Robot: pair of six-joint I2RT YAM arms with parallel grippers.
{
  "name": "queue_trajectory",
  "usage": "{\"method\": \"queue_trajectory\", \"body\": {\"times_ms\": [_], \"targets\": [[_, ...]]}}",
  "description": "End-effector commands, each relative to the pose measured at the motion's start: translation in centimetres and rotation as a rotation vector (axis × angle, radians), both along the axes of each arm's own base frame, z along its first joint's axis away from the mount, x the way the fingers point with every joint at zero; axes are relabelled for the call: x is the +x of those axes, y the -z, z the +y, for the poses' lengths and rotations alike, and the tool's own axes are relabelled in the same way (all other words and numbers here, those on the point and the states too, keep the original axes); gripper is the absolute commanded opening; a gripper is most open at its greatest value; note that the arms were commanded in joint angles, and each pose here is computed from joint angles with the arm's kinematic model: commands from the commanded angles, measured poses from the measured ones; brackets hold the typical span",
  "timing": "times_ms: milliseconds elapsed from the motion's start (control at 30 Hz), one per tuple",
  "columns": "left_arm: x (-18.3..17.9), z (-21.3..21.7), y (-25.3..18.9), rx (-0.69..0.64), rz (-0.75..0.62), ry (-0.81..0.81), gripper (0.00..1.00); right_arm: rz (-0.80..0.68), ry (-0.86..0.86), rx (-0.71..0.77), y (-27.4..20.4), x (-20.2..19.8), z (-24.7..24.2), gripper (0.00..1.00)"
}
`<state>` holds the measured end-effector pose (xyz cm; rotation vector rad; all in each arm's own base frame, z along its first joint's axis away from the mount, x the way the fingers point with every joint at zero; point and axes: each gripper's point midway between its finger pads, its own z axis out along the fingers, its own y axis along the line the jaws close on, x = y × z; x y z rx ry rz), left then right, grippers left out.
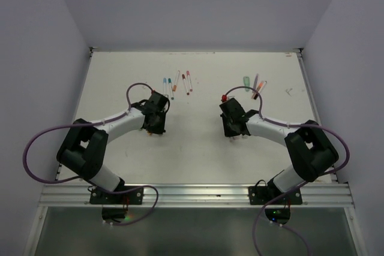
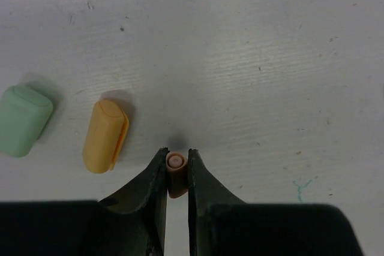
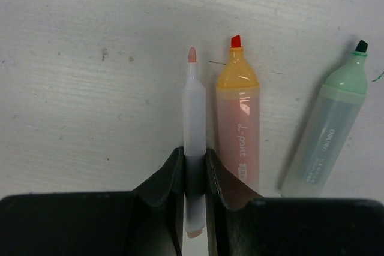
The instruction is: Open the pen caps
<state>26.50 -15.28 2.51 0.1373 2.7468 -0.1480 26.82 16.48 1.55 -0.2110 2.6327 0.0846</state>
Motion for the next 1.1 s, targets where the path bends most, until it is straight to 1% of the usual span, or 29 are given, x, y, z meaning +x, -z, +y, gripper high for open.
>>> {"method": "queue_trajectory", "body": {"times_ms": [0,67,100,133,167,200,233,267,333,367,433,467,533,567,600,633,667,767,867,900,933,967,1000,1033,1067], "targets": [[-0.1,1.8,0.4,0.1,-0.005,-0.001,0.17,-0.044,0.045,-0.027,-1.1,1.4,-1.0,0.16],[0.0,2.1,0.5,0.115,-0.009,-0.005,0.2,-0.051,0.031,-0.02,-1.4,1.5,-0.8,0.23],[0.1,2.0,0.4,0.111,-0.012,-0.004,0.25,-0.061,0.025,-0.005,-1.8,1.7,-0.5,0.27],[0.1,1.8,0.4,0.103,-0.013,-0.002,0.28,-0.075,0.013,0.013,-2.4,1.9,-0.2,0.35],[0.2,1.7,0.2,0.096,-0.016,0.0,0.31,-0.092,0.006,0.032,-3.0,2.2,0.2,0.38],[0.4,1.5,-0.1,0.085,-0.029,-0.001,0.36,-0.103,0.001,0.049,-3.6,2.4,0.6,0.42],[0.6,1.2,-0.4,0.073,-0.035,0.0,0.38,-0.12,-0.009,0.07,-4.5,2.6,0.9,0.47],[0.9,1.0,-0.7,0.065,-0.045,0.0,0.44,-0.13,-0.01,0.076,-5.0,2.8,1.0,0.49],[1.1,0.8,-1.3,0.054,-0.054,0.003,0.49,-0.166,-0.018,0.094,-6.7,3.5,1.5,0.51],[1.5,0.5,-1.8,0.044,-0.066,0.004,0.56,-0.18,-0.022,0.098,-7.3,3.7,1.6,0.52],[1.7,0.1,-2.7,0.022,-0.084,0.008,0.64,-0.219,-0.039,0.114,-8.9,4.7,2.2,0.54],[2.2,-0.2,-3.6,0.005,-0.104,0.009,0.71,-0.227,-0.047,0.123,-9.1,5.1,2.6,0.55],[2.6,-0.7,-5.1,-0.027,-0.14,0.011,0.77,-0.255,-0.058,0.143,-10.3,6.3,3.4,0.56],[3.2,-1.0,-6.2,-0.042,-0.168,0.011,0.82,-0.246,-0.069,0.148,-9.9,6.8,4.1,0.56],[3.5,-1.3,-7.3,-0.059,-0.195,0.011,0.85,-0.268,-0.071,0.164,-10.9,7.8,4.8,0.56],[3.9,-1.4,-8.0,-0.071,-0.215,0.005,0.88,-0.267,-0.071,0.167,-10.7,8.3,5.2,0.56],[4.4,-1.6,-9.1,-0.084,-0.243,0.002,0.93,-0.285,-0.071,0.184,-11.0,9.2,5.9,0.56],[5.7,-1.6,-11.5,-0.125,-0.322,-0.022,1.0,-0.308,-0.082,0.208,-11.2,11.8,7.9,0.56],[6.8,-0.3,-13.0,-0.152,-0.388,-0.071,1.0,-0.35,-0.083,0.209,-11.0,15.0,9.6,0.56],[7.5,0.0,-14.2,-0.18,-0.446,-0.088,1.0,-0.382,-0.087,0.223,-12.0,16.3,10.4,0.56],[8.1,1.0,-14.6,-0.188,-0.47,-0.123,1.0,-0.367,-0.089,0.199,-10.4,17.1,10.8,0.56],[8.4,1.4,-15.3,-0.213,-0.517,-0.138,1.0,-0.404,-0.089,0.215,-11.5,18.5,11.6,0.56],[8.8,2.4,-15.6,-0.221,-0.539,-0.168,1.0,-0.415,-0.085,0.219,-11.6,19.2,12.0,0.56],[8.8,2.9,-15.3,-0.226,-0.546,-0.181,1.0,-0.399,-0.086,0.195,-9.7,20.0,12.3,0.56],[9.0,3.2,-16.0,-0.237,-0.578,-0.191,1.0,-0.406,-0.082,0.193,-9.5,20.7,12.5,0.56]]}}
